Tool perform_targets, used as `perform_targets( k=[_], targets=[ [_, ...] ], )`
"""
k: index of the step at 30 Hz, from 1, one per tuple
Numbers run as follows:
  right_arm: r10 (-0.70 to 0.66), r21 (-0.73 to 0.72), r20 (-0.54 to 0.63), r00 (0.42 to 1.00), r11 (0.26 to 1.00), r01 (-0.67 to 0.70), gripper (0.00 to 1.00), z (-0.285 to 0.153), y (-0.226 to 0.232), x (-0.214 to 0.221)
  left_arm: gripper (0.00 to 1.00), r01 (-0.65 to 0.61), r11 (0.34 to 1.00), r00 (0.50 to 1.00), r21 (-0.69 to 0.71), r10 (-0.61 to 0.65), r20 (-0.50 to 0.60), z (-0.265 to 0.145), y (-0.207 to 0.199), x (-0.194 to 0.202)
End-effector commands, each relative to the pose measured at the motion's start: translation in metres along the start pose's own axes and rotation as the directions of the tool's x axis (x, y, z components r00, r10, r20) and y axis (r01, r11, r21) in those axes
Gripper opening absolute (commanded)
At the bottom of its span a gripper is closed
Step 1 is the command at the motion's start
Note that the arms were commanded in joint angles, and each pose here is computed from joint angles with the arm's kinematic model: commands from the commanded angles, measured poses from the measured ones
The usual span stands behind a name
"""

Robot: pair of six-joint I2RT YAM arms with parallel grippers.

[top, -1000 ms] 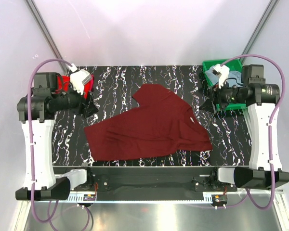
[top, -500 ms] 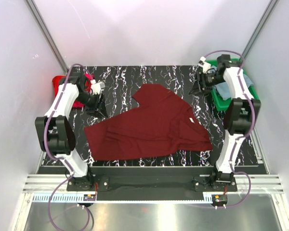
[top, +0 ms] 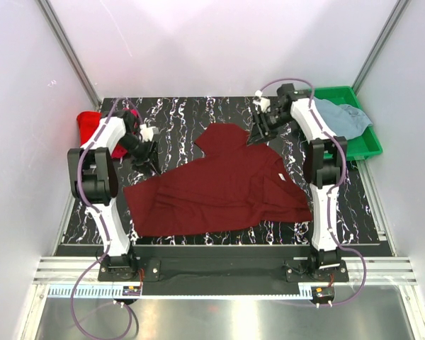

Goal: Fold and stack the t-shirts
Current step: Flatten the tshirt out

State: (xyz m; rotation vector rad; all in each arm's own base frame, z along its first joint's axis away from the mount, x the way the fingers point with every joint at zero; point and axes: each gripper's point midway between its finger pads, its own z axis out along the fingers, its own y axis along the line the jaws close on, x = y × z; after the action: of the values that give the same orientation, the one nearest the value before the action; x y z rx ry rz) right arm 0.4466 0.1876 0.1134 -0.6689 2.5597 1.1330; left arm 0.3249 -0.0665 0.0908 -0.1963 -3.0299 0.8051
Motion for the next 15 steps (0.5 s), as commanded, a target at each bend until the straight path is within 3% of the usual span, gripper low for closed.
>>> perform_targets(
  k=[1, 15],
  targets=[
    [0.056, -0.043, -0.028, 0.998, 0.997, -0.057, 0.63, 0.013, 0.001, 0.007, 0.51, 0.036, 0.999, 0.998, -0.015, -0.037, -0.05, 0.008, 0.009, 0.002],
    [0.166, 0.072, -0.047, 0.985, 0.984, -0.163, 0.66, 0.057, -0.062, 0.009, 0.51, 0.071, 0.997, 0.987, -0.03, -0.074, -0.144, 0.044, 0.027, -0.01]
  ],
)
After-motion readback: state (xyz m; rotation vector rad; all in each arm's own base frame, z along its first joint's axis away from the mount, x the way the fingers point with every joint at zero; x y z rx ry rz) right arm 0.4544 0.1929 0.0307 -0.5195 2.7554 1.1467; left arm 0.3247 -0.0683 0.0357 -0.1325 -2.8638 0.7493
